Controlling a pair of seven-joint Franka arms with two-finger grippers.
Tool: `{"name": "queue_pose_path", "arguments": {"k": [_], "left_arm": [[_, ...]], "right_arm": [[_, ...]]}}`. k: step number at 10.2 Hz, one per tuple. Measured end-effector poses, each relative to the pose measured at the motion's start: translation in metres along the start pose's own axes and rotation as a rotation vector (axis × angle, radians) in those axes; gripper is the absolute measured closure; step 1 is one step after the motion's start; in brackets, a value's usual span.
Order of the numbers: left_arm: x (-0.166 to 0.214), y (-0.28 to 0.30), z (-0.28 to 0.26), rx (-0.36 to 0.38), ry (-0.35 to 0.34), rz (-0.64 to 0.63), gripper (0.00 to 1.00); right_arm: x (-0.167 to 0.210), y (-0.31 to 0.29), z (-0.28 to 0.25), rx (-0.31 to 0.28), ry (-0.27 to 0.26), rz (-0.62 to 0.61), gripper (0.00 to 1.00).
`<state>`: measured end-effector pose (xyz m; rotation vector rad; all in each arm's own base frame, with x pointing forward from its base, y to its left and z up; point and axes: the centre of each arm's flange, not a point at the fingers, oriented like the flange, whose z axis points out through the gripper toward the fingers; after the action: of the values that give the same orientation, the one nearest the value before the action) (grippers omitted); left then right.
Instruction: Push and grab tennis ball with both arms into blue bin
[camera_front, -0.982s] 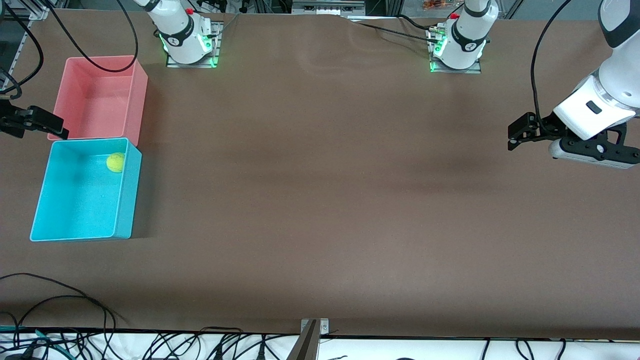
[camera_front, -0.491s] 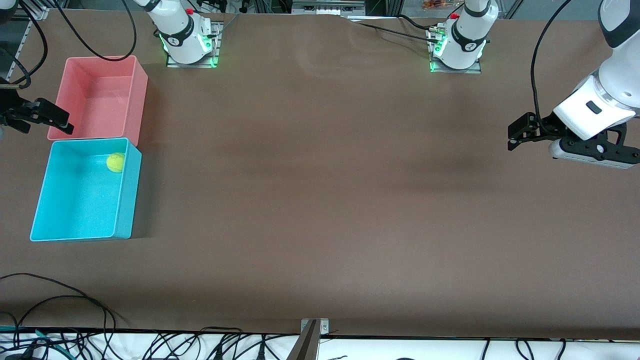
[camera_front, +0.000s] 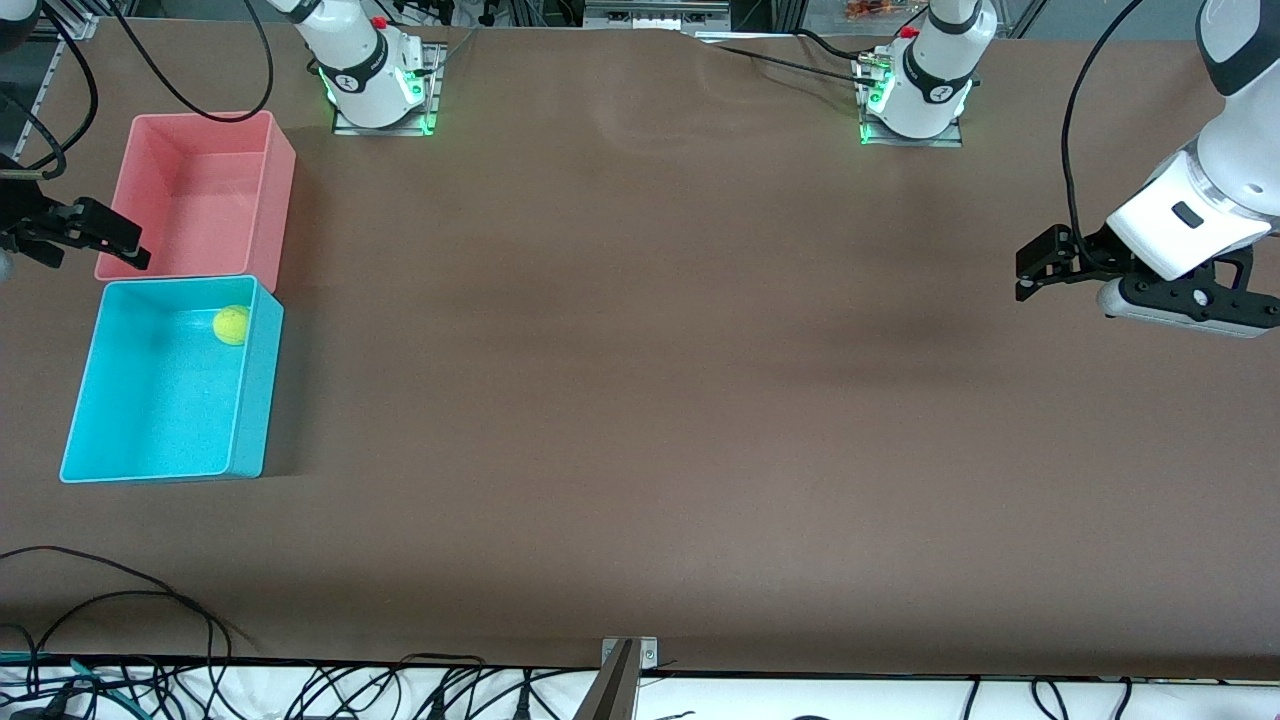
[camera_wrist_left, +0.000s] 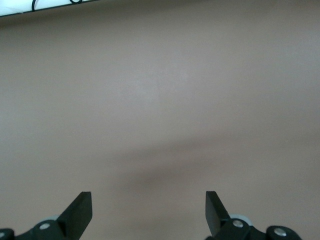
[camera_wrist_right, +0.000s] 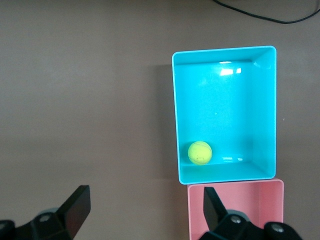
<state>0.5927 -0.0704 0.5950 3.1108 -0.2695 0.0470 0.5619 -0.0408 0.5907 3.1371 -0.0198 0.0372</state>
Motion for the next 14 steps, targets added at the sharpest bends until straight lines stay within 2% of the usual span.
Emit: {"name": "queue_pose_path", "arguments": {"k": [14], "left_arm": [[0.0012, -0.0002, 0.0031, -0.001, -0.005, 0.000, 0.00]], "right_arm": [[0.0021, 0.0000, -0.0011, -0.001, 0.019, 0.000, 0.00]]}}
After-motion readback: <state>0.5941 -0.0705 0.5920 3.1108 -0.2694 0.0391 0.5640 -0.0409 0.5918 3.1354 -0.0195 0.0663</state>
